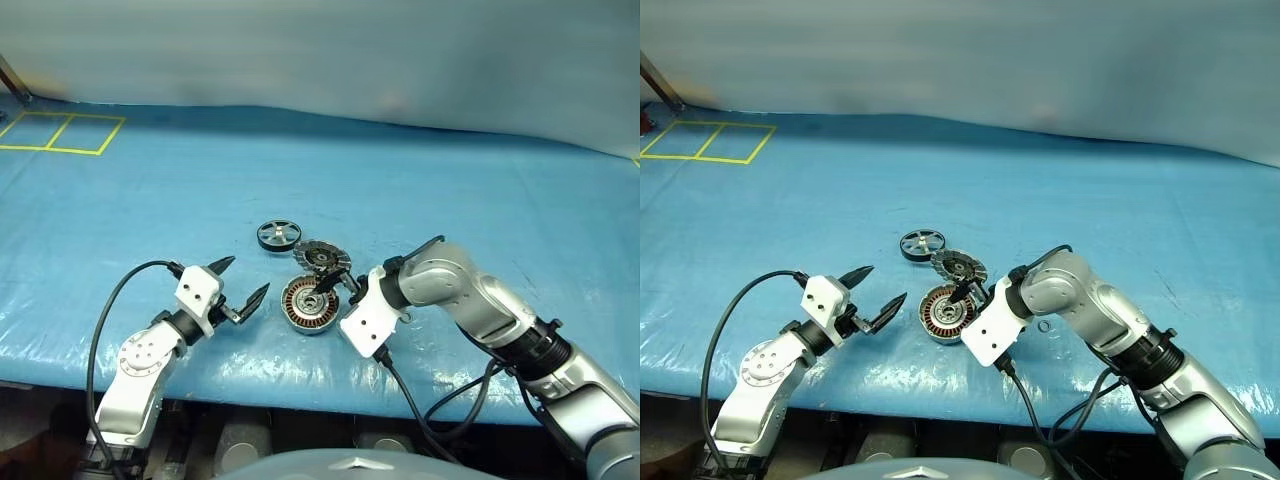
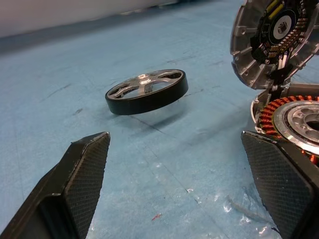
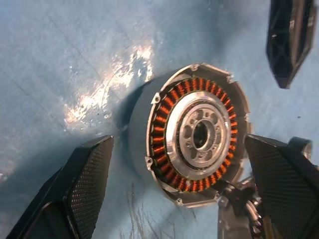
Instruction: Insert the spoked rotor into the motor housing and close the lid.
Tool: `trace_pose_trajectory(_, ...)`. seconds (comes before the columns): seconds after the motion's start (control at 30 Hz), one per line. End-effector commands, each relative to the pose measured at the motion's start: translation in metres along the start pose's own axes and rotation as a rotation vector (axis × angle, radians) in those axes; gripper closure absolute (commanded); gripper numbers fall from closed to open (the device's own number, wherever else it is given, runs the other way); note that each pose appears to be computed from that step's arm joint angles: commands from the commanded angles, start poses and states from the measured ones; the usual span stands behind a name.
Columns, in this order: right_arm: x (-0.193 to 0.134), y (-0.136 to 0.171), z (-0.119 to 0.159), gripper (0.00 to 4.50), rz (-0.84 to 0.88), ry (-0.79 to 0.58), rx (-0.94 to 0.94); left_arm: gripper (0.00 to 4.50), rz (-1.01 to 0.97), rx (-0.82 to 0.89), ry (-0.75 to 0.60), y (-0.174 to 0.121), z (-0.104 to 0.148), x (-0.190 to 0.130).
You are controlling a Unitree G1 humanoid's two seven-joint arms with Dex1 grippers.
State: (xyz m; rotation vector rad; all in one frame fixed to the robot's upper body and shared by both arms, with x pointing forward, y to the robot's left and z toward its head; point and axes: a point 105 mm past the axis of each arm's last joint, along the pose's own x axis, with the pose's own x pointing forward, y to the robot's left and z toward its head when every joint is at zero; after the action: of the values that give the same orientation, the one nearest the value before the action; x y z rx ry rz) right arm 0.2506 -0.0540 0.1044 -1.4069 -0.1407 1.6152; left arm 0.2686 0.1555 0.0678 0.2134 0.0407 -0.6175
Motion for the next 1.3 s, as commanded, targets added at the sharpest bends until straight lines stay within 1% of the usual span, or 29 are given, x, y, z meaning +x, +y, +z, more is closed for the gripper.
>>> trace_pose_trajectory(0.03, -0.018, -0.007, 0.009, 0.1, -0.089, -0.032, 0.095, 0.0, -0.025, 0.023, -0.034, -0.002, 0.011, 0.003)
trace_pose_trajectory(0.1, -0.024, -0.004, 0.005, 0.1, -0.136, -0.031, 0.205, 0.0, -0.035, 0.02, -0.035, -0.003, 0.011, 0.003)
trace_pose_trajectory(0.2, -0.033, 0.008, -0.015, 0.1, -0.247, 0.005, 0.44, 0.0, -0.051, 0.012, -0.034, -0.006, 0.01, 0.002)
trace_pose_trajectory(0.3, -0.043, 0.022, -0.038, 0.1, -0.422, 0.045, 0.68, 0.0, -0.074, 0.0, -0.021, -0.011, 0.007, -0.001)
trace_pose_trajectory(0.37, -0.053, 0.037, -0.057, 0.1, -0.549, 0.109, 0.812, 0.0, -0.1, -0.014, -0.017, -0.015, 0.005, -0.003)
trace_pose_trajectory(0.4, -0.055, 0.046, -0.062, 0.1, -0.597, 0.108, 0.894, 0.0, -0.114, -0.018, -0.015, -0.017, 0.004, -0.003)
trace_pose_trajectory(0.53, -0.058, 0.072, -0.069, 0.1, -0.686, 0.088, 1.091, 0.0, -0.182, 0.007, 0.011, -0.023, -0.001, -0.005)
trace_pose_trajectory(0.6, -0.059, 0.084, -0.073, 0.1, -0.709, 0.1, 1.164, 0.0, -0.203, 0.013, 0.007, -0.024, -0.001, -0.005)
trace_pose_trajectory(0.7, -0.056, 0.109, -0.079, 0.1, -0.694, 0.146, 1.253, 0.0, -0.217, 0.02, 0.005, -0.024, -0.002, -0.004)
trace_pose_trajectory(0.77, -0.054, 0.12, -0.081, 0.1, -0.697, 0.149, 1.309, 0.0, -0.223, 0.019, 0.005, -0.025, -0.003, -0.003)
trace_pose_trajectory(1.0, -0.05, 0.142, -0.091, 0.1, -0.697, 0.21, 1.391, 0.0, -0.228, 0.024, 0.016, -0.026, -0.006, -0.001)
trace_pose_trajectory(1.1, -0.047, 0.147, -0.091, 0.65, -0.682, 0.204, 1.423, 0.0, -0.228, 0.024, 0.017, -0.025, -0.006, 0.0)
trace_pose_trajectory(1.3, -0.045, 0.161, -0.093, 2.57, -0.638, 0.235, 1.477, 0.0, -0.226, 0.023, 0.011, -0.025, -0.004, 0.0)
